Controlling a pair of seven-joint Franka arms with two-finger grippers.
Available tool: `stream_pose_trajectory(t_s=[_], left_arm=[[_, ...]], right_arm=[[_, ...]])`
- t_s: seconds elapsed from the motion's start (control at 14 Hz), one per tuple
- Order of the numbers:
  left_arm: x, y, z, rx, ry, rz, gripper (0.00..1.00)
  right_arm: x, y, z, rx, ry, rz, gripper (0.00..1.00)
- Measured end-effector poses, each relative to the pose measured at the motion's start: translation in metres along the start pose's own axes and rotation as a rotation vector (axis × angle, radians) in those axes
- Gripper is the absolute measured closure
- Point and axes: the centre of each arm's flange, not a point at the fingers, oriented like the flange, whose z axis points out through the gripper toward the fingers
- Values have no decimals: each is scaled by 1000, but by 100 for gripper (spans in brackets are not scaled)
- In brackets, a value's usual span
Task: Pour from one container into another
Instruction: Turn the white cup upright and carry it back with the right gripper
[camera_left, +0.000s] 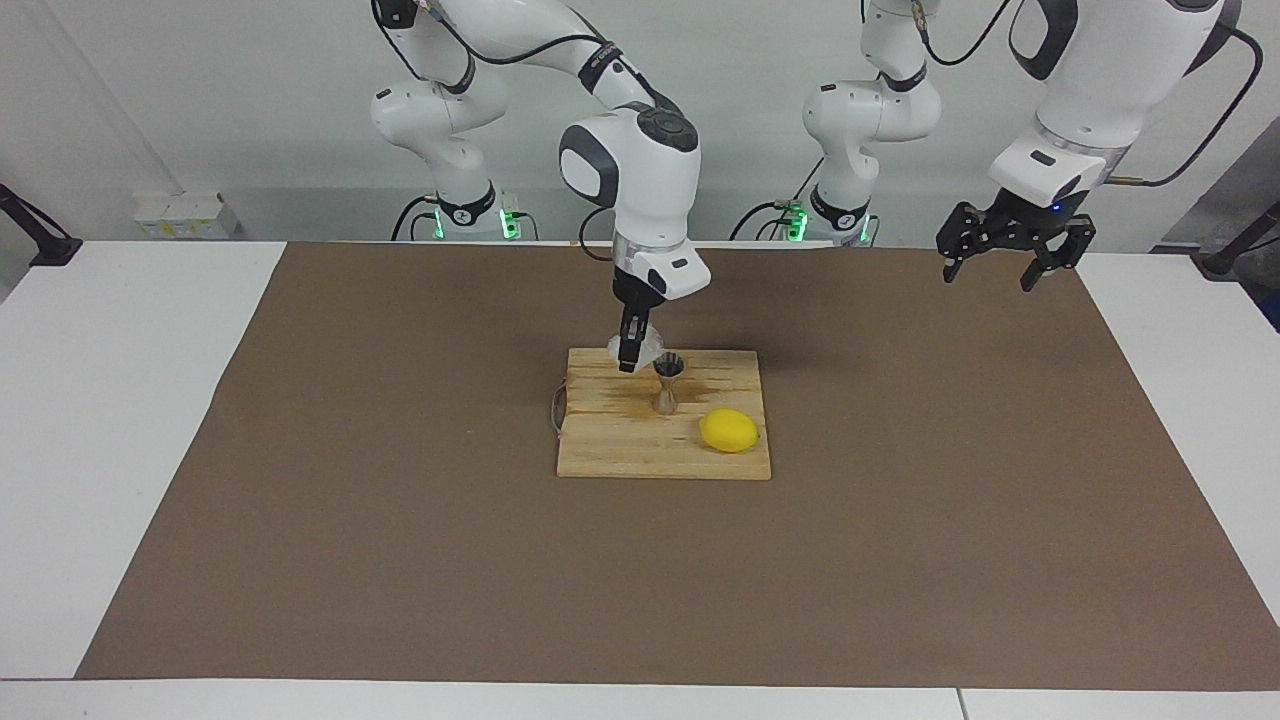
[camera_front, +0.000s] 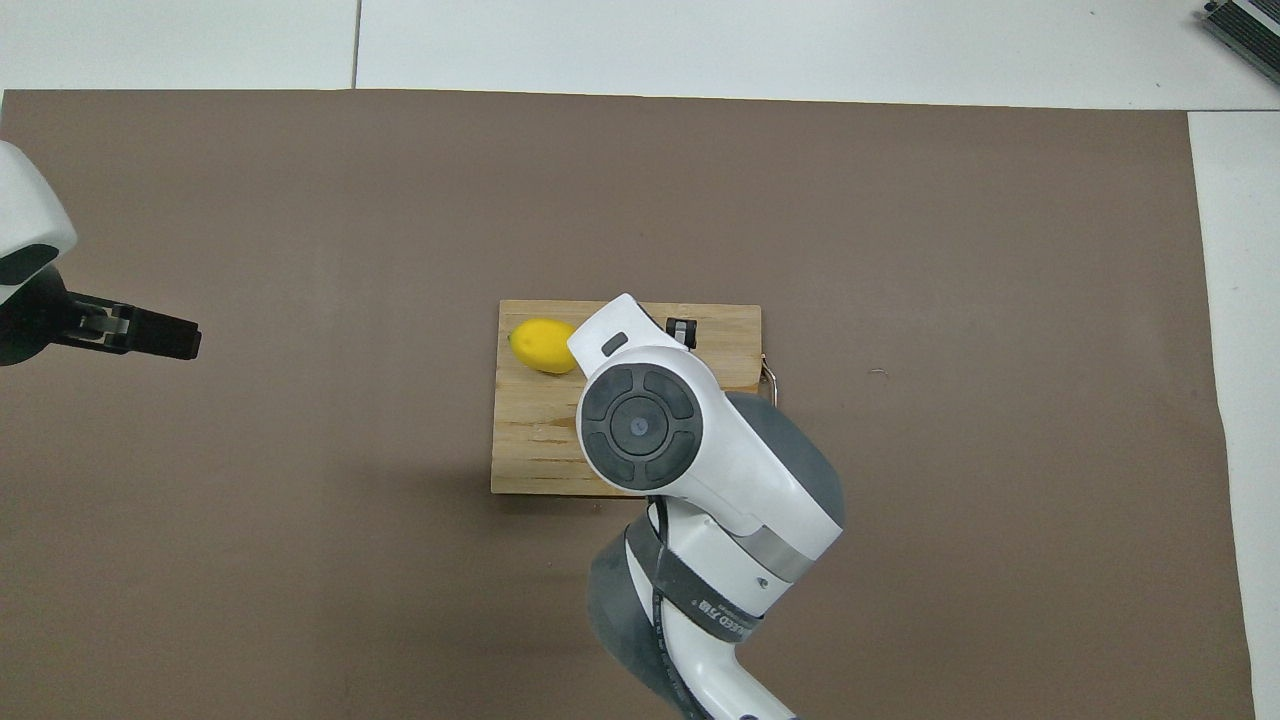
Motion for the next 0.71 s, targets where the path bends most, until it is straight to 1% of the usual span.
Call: stream_pose_trajectory(t_s=[0.43, 0.71], left_arm=[[0, -1, -1, 0, 3, -2, 0], [0, -3, -2, 1, 8, -6, 0]], right_arm=[[-14, 12, -1, 35, 29, 59, 46], [-24, 21, 0, 52, 40, 63, 46]])
